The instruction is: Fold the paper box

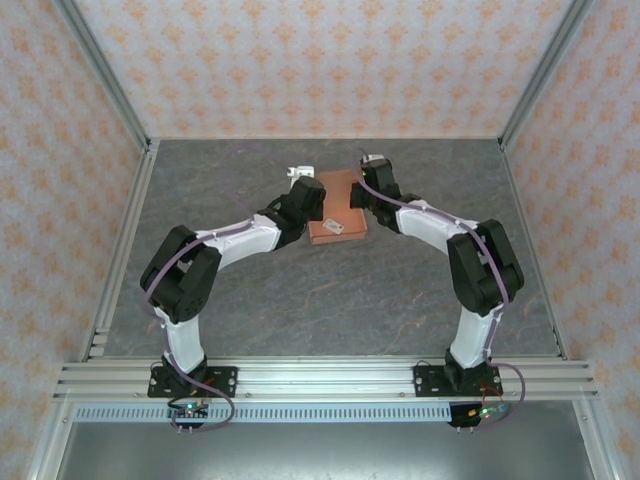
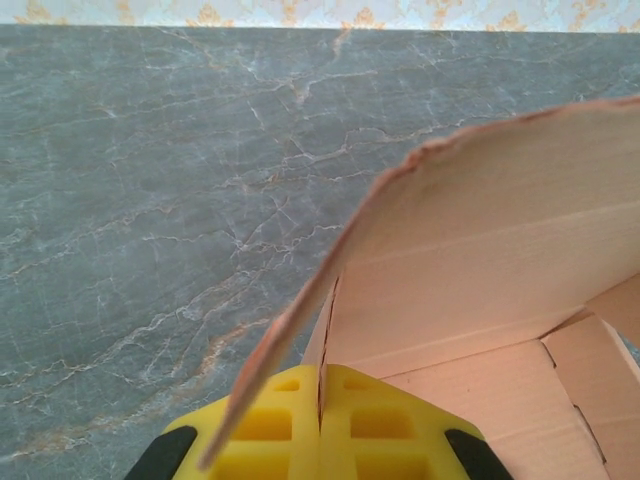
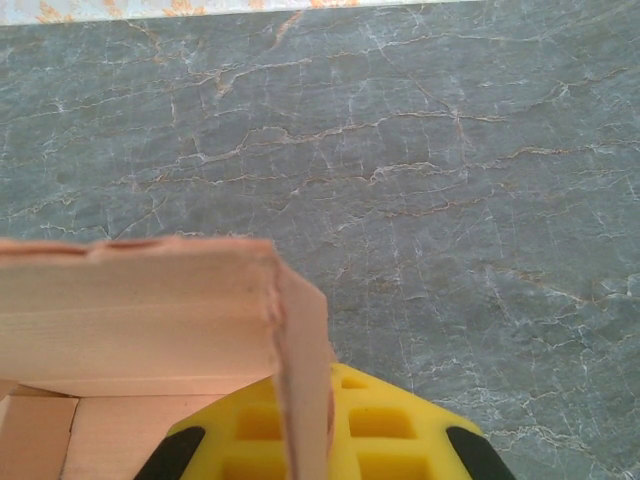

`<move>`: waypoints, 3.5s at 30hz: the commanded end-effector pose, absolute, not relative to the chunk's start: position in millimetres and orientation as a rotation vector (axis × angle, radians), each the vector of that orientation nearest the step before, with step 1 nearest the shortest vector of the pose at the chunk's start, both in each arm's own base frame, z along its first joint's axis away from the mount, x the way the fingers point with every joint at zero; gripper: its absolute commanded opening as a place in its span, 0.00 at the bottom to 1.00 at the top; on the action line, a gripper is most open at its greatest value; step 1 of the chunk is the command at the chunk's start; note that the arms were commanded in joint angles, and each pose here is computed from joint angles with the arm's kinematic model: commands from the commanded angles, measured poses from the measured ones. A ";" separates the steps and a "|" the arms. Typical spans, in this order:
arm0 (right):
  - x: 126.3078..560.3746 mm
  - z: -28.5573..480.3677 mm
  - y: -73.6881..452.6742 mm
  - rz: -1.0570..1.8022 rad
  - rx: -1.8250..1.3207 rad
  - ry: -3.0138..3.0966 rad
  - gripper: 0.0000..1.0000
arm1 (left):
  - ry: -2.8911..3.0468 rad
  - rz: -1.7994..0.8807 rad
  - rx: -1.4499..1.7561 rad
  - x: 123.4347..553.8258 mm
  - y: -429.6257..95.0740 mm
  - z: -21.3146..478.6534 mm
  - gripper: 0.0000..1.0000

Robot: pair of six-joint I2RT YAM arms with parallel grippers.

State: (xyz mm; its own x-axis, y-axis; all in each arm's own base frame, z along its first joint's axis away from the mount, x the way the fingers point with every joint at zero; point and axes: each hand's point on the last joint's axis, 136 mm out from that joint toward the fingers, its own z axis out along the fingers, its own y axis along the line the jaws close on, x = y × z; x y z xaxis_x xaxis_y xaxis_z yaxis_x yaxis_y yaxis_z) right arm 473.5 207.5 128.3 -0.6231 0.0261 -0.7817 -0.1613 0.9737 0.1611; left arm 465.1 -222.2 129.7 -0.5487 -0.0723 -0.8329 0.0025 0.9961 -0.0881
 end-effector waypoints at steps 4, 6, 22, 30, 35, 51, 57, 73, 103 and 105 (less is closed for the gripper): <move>471.9 157.9 206.7 0.298 -0.045 2.105 0.03 | 2.012 -0.019 -0.152 458.4 -215.2 156.3 0.05; 469.6 155.1 207.0 0.297 -0.045 2.101 0.03 | 1.994 0.001 -0.176 454.5 -213.0 155.7 0.05; 457.8 147.4 202.0 0.278 -0.052 2.073 0.03 | 1.942 0.074 -0.331 434.8 -206.7 145.9 0.07; 450.5 143.0 201.9 0.290 -0.057 2.050 0.03 | 1.883 0.099 -0.366 420.9 -211.5 133.0 0.06; 446.9 135.6 201.1 0.282 -0.078 2.043 0.03 | 1.860 0.130 -0.375 415.0 -207.5 123.9 0.06; 429.7 97.6 196.1 0.275 -0.135 2.052 0.05 | 1.840 0.260 -0.301 394.5 -208.2 92.6 0.09; 421.5 84.9 189.5 0.258 -0.131 2.058 0.07 | 1.843 0.297 -0.272 387.6 -210.2 80.7 0.13; 409.0 69.6 182.4 0.269 -0.108 2.070 0.16 | 1.832 0.371 -0.245 381.0 -204.9 74.4 0.15; 378.4 206.1 174.7 0.584 -0.039 2.140 0.57 | 1.835 0.382 -0.208 388.3 -213.4 80.5 0.14; 384.9 214.3 181.4 0.609 -0.049 2.148 0.60 | 1.835 0.384 -0.206 388.3 -213.6 80.6 0.14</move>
State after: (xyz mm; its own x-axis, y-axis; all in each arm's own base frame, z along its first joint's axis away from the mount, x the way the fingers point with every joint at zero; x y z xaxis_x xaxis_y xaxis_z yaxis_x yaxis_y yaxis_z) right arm 394.9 166.6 227.8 -0.4988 0.2012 -0.8430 -0.2297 0.9072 0.3524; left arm 385.6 -217.8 77.1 -0.3040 0.0287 -0.9522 -0.2994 0.9460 0.1241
